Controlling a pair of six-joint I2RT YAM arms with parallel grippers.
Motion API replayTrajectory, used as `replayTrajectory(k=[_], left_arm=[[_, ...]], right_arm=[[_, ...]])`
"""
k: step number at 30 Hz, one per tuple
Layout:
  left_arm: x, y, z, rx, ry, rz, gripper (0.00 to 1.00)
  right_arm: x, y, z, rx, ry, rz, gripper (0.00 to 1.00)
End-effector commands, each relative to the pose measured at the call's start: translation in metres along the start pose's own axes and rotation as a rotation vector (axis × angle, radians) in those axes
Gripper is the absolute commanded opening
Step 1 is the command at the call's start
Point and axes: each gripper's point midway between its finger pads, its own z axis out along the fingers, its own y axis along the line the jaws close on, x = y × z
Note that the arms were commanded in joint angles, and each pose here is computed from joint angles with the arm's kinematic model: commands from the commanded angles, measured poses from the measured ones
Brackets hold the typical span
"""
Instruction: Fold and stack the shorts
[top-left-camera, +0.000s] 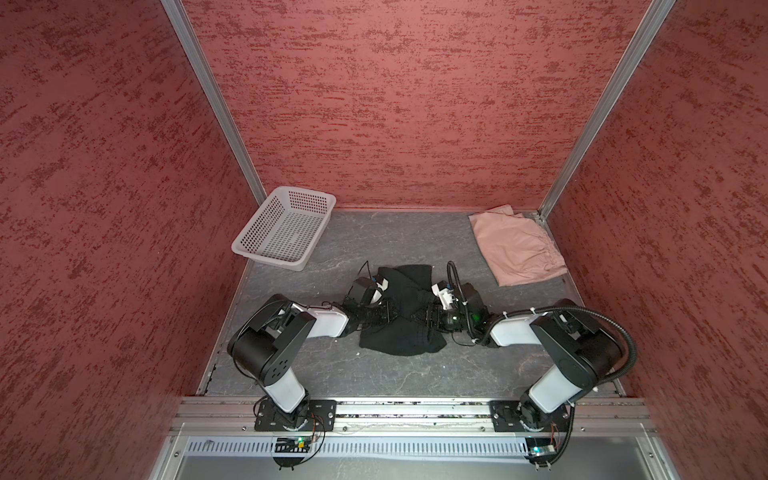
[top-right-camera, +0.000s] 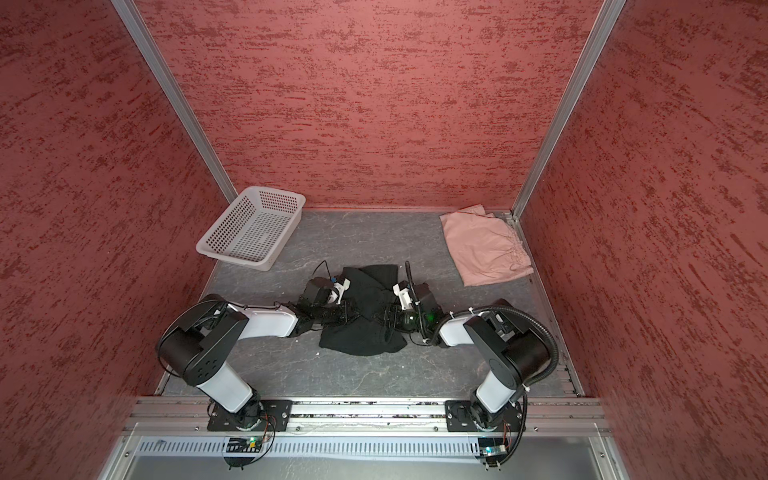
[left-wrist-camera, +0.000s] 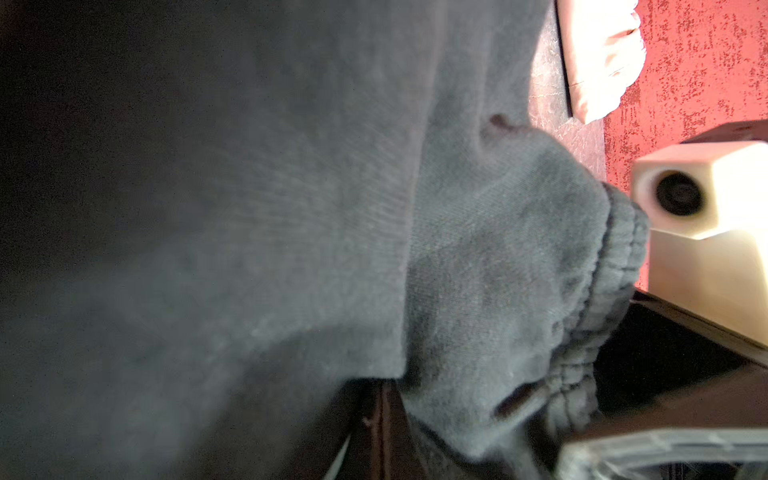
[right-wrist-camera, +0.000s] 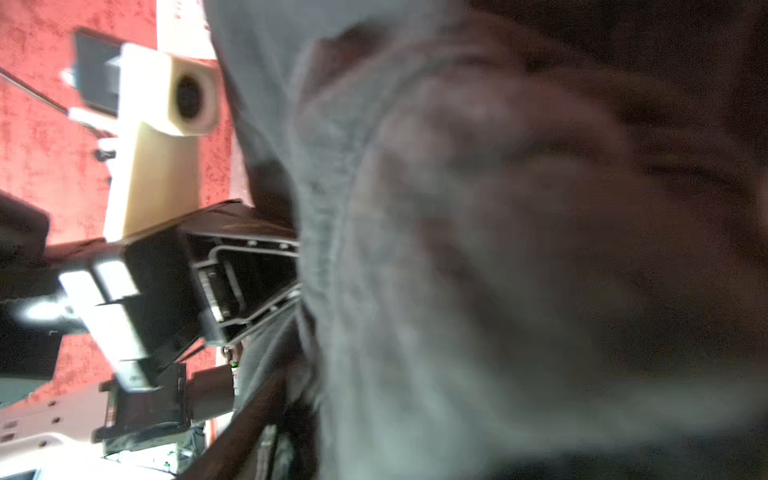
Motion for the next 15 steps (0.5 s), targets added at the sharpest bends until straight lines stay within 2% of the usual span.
replayTrajectory(k=[1, 6, 7, 9, 12, 14, 15], left_arm=[[0.024, 0.007, -0.001, -0.029, 0.07, -0.024, 0.0], [0.008, -0.009, -0.013, -0.025, 0.038, 0.006, 0.0], [0.0, -0.014, -0.019, -0.035, 0.025, 0.02, 0.01], [-0.018, -0.026, -0.035, -0.044, 0.0, 0.058, 0.17], [-0.045, -0.045, -0.074, -0.095, -0.069, 0.118, 0.22], [-0.062, -0.054, -0.107, -0.118, -0.137, 0.128, 0.32], [-0.067, -0.055, -0.121, -0.121, -0.165, 0.122, 0.33]], right_arm=[[0.001, -0.009, 0.002, 0.041, -0.018, 0.033, 0.49], [-0.017, 0.009, 0.002, 0.009, -0.056, 0.005, 0.0], [-0.022, 0.014, 0.001, 0.006, -0.064, -0.006, 0.0], [-0.03, 0.023, -0.004, 0.011, -0.079, -0.037, 0.0], [-0.049, 0.04, -0.017, 0.028, -0.112, -0.095, 0.0], [-0.066, 0.052, -0.03, 0.028, -0.145, -0.124, 0.0], [-0.074, 0.058, -0.036, 0.023, -0.162, -0.134, 0.0]])
